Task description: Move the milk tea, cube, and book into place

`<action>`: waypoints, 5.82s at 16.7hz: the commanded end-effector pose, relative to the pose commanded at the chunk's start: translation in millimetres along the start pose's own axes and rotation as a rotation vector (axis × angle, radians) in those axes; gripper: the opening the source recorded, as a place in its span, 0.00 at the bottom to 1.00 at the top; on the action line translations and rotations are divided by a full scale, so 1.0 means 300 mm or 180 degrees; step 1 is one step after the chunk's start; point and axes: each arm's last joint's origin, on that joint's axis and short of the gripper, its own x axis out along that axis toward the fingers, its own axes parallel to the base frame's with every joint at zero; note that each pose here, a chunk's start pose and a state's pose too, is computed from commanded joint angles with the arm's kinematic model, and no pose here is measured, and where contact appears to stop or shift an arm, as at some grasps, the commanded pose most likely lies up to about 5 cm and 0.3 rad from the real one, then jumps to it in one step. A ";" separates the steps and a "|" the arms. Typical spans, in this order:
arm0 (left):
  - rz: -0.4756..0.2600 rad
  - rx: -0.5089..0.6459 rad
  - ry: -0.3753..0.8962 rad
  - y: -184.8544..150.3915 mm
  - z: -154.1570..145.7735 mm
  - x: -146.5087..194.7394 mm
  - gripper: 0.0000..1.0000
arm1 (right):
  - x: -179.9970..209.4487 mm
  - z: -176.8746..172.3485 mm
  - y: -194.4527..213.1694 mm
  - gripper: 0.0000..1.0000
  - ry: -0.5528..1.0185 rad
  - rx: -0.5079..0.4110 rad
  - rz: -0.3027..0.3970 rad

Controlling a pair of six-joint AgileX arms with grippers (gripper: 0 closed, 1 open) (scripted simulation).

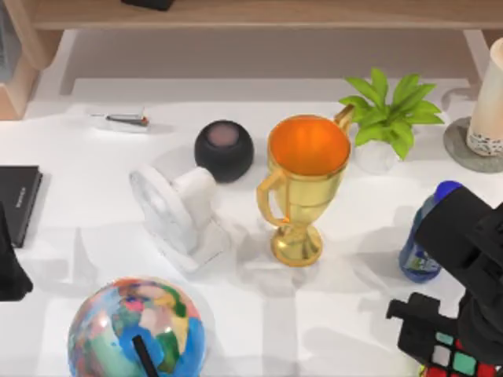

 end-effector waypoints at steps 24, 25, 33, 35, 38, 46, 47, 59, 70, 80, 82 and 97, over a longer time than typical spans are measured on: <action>0.0000 0.0000 0.0000 0.000 0.000 0.000 1.00 | -0.102 0.000 -0.001 0.00 -0.0005 0.0005 0.0008; 0.0000 0.0000 0.0000 0.000 0.000 0.000 1.00 | -0.102 0.000 -0.001 0.00 -0.0005 0.0005 0.0008; 0.0000 0.0000 0.0000 0.000 0.000 0.000 1.00 | -0.273 -0.007 0.052 0.00 -0.0735 -0.0263 0.0825; 0.0000 0.0000 0.0000 0.000 0.000 0.000 1.00 | -0.398 0.003 0.072 0.00 -0.1293 -0.0460 0.1330; 0.0000 0.0000 0.0000 0.000 0.000 0.000 1.00 | -0.582 0.047 0.102 0.00 -0.2260 -0.0723 0.1883; 0.0000 0.0000 0.0000 0.000 0.000 0.000 1.00 | -0.824 0.388 0.218 0.00 -0.4489 -0.1001 0.1514; 0.0000 0.0000 0.0000 0.000 0.000 0.000 1.00 | -0.825 0.443 0.221 0.00 -0.4647 -0.0992 0.1358; 0.0000 0.0000 0.0000 0.000 0.000 0.000 1.00 | -0.853 0.580 0.265 0.00 -0.5118 -0.1022 0.1127; 0.0000 0.0000 0.0000 0.000 0.000 0.000 1.00 | -0.808 0.895 0.337 0.00 -0.4937 -0.0955 0.0945; 0.0000 0.0000 0.0000 0.000 0.000 0.000 1.00 | -0.808 0.895 0.337 0.45 -0.4937 -0.0955 0.0945; 0.0000 0.0000 0.0000 0.000 0.000 0.000 1.00 | -0.808 0.895 0.337 0.60 -0.4937 -0.0955 0.0945; 0.0000 0.0000 0.0000 0.000 0.000 0.000 1.00 | -0.808 0.892 0.338 1.00 -0.4934 -0.0959 0.0946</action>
